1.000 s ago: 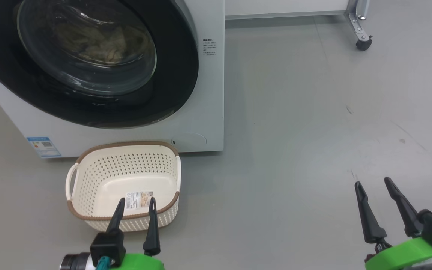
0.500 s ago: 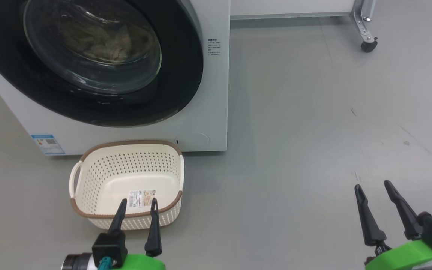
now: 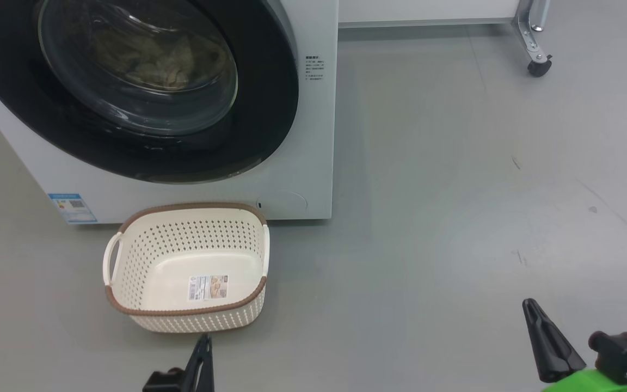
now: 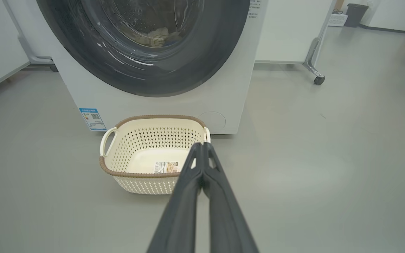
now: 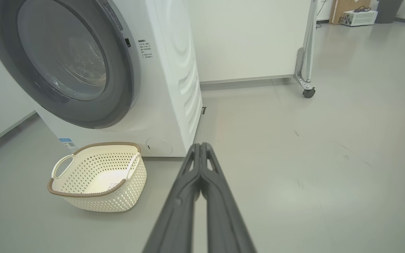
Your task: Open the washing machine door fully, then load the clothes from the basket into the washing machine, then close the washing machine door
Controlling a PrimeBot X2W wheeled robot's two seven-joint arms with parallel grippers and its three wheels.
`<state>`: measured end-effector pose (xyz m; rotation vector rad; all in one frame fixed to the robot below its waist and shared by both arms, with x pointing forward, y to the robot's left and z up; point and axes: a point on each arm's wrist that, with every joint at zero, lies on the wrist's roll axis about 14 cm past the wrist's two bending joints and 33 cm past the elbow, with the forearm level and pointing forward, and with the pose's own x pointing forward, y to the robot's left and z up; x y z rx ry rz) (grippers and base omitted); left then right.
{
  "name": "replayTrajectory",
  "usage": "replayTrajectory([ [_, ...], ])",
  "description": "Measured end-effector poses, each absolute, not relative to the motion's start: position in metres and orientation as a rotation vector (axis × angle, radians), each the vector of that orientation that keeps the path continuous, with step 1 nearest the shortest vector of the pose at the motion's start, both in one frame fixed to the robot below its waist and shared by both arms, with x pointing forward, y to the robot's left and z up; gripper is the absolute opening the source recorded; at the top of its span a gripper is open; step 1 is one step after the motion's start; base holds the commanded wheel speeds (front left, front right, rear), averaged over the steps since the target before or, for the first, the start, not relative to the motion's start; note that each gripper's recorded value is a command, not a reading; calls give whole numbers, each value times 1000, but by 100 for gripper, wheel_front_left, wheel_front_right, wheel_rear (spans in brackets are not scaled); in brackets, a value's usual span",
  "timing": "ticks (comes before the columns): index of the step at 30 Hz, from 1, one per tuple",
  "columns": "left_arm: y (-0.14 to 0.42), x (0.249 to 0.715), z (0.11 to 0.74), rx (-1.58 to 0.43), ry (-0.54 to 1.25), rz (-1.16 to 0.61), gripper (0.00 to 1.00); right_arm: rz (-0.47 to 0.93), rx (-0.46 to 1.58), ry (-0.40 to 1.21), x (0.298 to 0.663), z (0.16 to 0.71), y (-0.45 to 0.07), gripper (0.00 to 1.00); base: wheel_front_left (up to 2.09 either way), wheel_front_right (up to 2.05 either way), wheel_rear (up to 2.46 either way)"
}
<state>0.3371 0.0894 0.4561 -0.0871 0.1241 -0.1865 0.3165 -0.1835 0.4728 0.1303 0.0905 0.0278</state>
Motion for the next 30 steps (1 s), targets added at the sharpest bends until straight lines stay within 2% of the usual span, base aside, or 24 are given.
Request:
replayTrajectory([
  [30, 115, 346, 444, -441, 250, -74, 0, -35, 503, 112, 323, 465, -189, 0, 0, 0, 0],
])
